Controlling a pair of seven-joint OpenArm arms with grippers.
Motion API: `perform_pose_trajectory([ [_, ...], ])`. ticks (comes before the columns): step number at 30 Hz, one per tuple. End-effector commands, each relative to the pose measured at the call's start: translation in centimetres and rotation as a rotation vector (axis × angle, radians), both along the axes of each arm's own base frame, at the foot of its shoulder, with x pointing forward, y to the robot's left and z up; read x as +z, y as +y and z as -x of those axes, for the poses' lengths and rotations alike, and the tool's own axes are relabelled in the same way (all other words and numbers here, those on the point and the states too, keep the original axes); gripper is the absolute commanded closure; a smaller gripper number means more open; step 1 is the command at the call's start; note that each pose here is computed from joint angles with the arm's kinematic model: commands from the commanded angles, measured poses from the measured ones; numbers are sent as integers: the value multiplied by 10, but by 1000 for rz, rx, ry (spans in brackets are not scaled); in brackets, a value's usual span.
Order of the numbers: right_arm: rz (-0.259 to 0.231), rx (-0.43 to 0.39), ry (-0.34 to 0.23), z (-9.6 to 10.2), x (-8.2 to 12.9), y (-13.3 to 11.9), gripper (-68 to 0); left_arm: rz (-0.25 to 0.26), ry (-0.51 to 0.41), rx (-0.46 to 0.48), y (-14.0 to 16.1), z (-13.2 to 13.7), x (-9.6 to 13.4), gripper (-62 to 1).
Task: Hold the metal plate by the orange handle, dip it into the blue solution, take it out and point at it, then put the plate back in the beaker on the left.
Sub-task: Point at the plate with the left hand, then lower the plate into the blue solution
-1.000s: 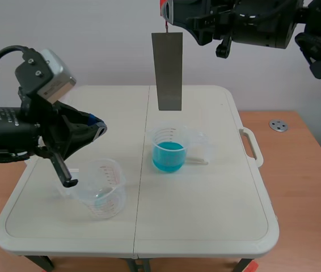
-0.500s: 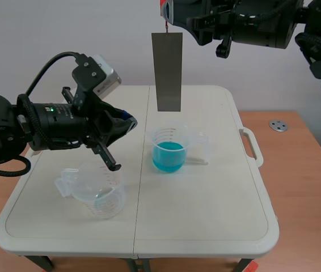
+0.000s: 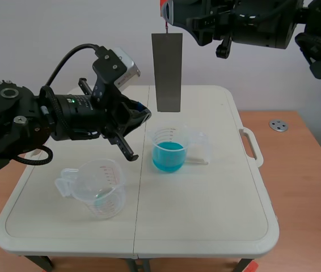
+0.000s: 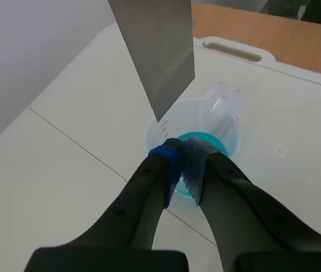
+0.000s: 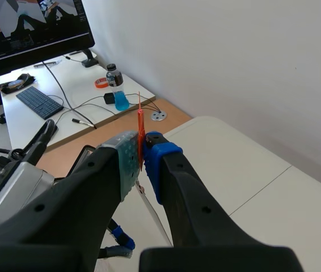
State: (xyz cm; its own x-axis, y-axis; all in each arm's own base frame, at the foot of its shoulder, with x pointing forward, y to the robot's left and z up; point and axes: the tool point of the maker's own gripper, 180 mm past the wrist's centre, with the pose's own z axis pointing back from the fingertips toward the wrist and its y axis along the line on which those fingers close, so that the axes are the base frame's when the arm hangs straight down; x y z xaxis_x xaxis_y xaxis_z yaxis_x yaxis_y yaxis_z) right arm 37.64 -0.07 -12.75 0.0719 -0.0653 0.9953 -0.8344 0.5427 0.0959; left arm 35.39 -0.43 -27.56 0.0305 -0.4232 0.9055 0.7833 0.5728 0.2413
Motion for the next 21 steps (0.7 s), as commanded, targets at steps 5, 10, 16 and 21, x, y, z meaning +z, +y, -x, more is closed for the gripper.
perform_pose_trajectory([
  [5, -30, 5, -47, -2, 21, -1, -13, 29, -32, 27, -1, -7, 12, -19],
  [10, -35, 9, -43, -2, 21, -1, -13, 19, -35, 26, 0, -6, 10, -19],
  [16, -39, 13, -39, -1, 22, 0, -13, 15, -33, 26, 0, -6, 9, -19],
  [21, -41, 13, -38, -1, 22, 0, -13, 13, -30, 26, 1, -5, 8, -19],
])
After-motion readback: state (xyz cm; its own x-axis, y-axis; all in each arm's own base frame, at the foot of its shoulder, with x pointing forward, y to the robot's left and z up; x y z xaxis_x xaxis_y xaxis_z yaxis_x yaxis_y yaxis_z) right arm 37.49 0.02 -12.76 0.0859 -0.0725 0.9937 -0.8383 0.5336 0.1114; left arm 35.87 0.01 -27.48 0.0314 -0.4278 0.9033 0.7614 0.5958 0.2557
